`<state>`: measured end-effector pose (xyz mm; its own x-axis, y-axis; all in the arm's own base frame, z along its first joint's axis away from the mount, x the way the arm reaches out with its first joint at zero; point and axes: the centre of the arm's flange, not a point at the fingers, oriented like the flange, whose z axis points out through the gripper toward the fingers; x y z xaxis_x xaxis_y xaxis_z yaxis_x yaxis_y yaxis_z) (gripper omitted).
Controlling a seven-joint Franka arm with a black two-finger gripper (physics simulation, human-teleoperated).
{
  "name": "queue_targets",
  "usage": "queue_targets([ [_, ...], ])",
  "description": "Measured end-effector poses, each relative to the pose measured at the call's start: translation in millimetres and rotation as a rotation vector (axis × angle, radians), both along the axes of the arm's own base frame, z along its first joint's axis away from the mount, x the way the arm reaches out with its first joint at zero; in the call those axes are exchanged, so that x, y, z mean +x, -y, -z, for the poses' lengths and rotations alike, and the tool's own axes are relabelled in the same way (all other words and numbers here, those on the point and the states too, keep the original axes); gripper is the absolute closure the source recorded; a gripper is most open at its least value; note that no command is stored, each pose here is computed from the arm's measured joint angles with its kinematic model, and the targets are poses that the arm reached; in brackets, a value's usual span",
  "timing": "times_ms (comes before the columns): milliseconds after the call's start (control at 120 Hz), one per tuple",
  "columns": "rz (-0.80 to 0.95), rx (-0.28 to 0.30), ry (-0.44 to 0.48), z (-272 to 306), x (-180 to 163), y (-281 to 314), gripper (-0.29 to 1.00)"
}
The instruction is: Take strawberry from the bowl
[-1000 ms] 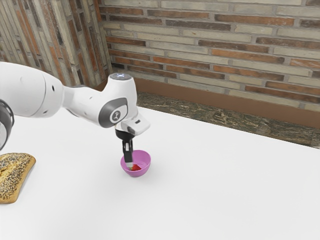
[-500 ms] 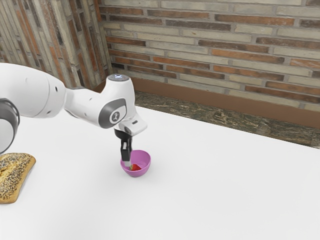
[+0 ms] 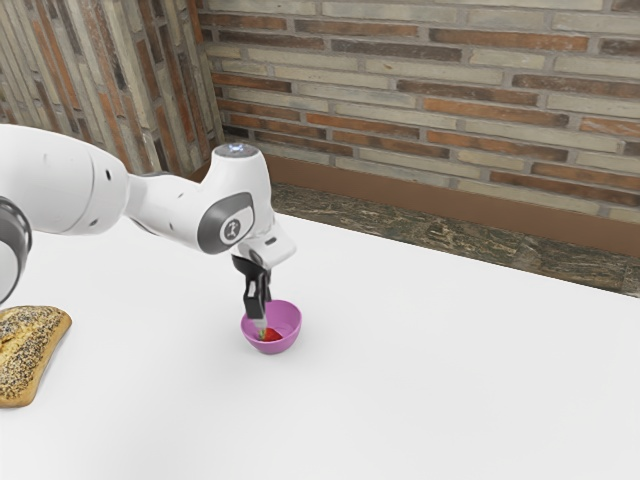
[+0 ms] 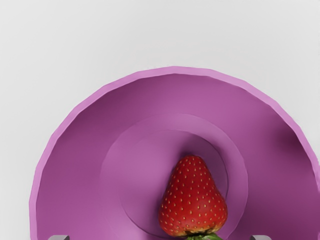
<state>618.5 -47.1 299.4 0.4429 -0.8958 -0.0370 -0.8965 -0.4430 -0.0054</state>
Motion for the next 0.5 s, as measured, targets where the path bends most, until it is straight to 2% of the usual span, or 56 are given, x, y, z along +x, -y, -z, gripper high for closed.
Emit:
queue_targets([
  [500,0.031,-0.011,-0.049,22.8,-9.8,1.1,0.25],
])
